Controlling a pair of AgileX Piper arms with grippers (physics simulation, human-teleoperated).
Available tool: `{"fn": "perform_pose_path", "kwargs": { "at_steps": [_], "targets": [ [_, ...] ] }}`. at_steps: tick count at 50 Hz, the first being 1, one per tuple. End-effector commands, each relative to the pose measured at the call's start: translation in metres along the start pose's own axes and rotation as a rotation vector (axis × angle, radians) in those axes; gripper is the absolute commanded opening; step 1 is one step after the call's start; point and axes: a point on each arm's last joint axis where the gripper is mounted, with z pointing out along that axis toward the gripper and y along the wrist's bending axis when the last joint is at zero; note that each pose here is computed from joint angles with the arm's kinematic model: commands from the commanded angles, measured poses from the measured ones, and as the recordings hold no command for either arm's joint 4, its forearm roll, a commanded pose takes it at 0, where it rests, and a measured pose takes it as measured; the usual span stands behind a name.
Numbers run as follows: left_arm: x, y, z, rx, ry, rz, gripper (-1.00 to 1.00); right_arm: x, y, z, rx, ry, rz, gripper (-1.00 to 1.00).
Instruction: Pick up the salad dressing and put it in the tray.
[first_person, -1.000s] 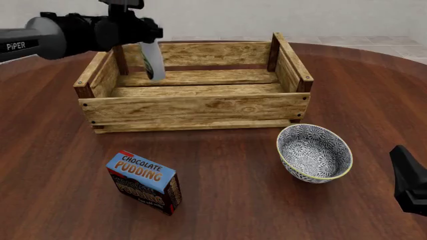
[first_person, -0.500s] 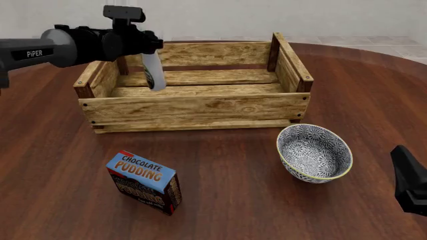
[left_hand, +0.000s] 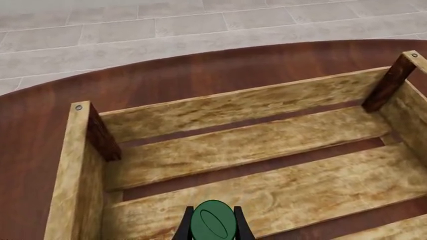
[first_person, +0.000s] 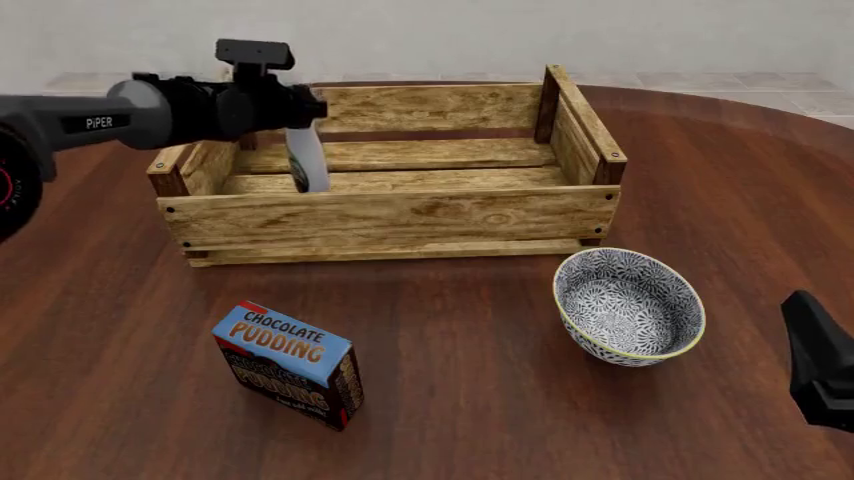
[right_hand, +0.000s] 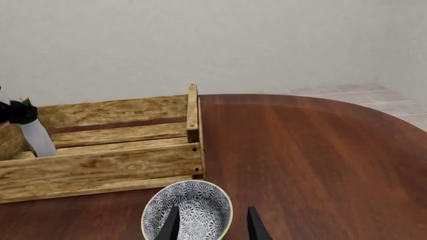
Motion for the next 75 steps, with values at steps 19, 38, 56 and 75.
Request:
{"fn": "perform_pose_path", "kwargs": {
  "at_steps": [19, 38, 56, 75],
  "targets": [
    [0.019, 0.003, 0.02, -0.005, 0.043, -0.008, -1.0, 0.0, 0.0, 0.0, 0.0, 0.0, -0.002, 1.0],
    [0.027, 0.005, 0.023, -0.01, 0.079, -0.019, -1.0, 0.0, 0.0, 0.0, -0.001, 0.0, -0.002, 1.0],
    [0.024, 0.0, 0.014, 0.0, 0.079, -0.009, -1.0, 0.0, 0.0, 0.0, -0.003, 0.0, -0.001, 1.0],
    [0.025, -0.003, 0.019, 0.005, 0.086, -0.013, 1.0, 0.0, 0.0, 0.0, -0.003, -0.001, 0.001, 1.0]
  ]
}}
